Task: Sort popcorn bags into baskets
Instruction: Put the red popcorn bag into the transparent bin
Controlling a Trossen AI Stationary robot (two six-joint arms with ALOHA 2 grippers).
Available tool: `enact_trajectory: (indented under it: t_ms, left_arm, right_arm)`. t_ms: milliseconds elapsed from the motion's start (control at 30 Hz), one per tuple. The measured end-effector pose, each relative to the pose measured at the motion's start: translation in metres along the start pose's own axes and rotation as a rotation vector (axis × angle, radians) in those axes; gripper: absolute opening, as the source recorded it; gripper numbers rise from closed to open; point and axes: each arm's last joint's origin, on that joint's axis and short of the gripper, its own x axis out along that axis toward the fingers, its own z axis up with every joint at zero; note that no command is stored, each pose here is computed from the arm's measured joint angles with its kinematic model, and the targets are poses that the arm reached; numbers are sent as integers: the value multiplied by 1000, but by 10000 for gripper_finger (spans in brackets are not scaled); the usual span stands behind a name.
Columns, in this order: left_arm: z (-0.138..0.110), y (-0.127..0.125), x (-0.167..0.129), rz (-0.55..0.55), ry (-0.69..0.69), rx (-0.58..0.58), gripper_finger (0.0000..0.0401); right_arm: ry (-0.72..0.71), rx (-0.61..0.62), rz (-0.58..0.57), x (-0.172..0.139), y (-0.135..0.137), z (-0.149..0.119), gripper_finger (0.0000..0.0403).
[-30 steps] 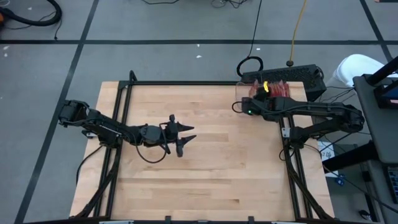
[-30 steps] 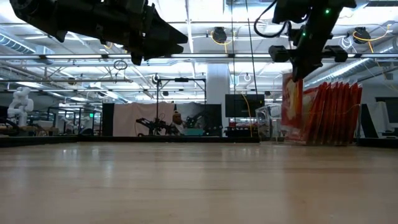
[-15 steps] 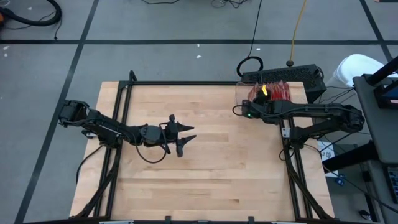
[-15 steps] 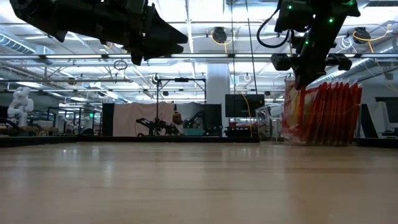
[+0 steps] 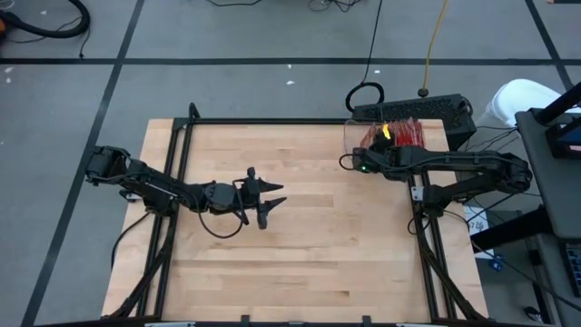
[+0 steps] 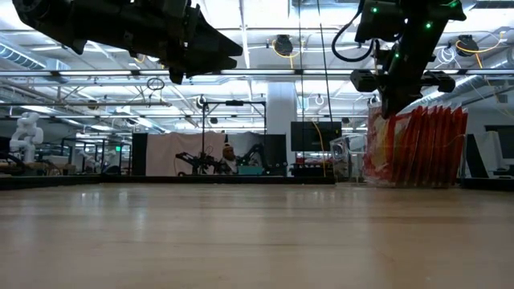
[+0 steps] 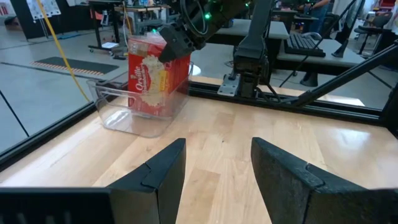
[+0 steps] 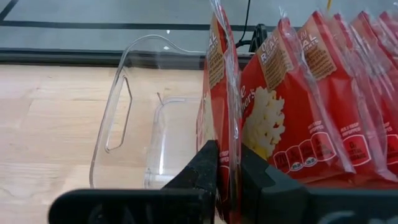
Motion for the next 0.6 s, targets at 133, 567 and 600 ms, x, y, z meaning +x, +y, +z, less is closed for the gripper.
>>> enact_trajectory:
  t_ms: [133, 567, 600]
  left_arm:
    - [0, 0, 0, 0, 0, 0, 186]
    - [0, 0, 0, 0, 0, 1, 186]
    - [0, 0, 0, 0, 1, 1, 186]
  right_arm:
    - [-1, 7, 0, 0, 0, 0, 18]
    - [1, -3, -4, 0, 0, 0, 18]
    - [1, -4, -4, 0, 0, 0, 18]
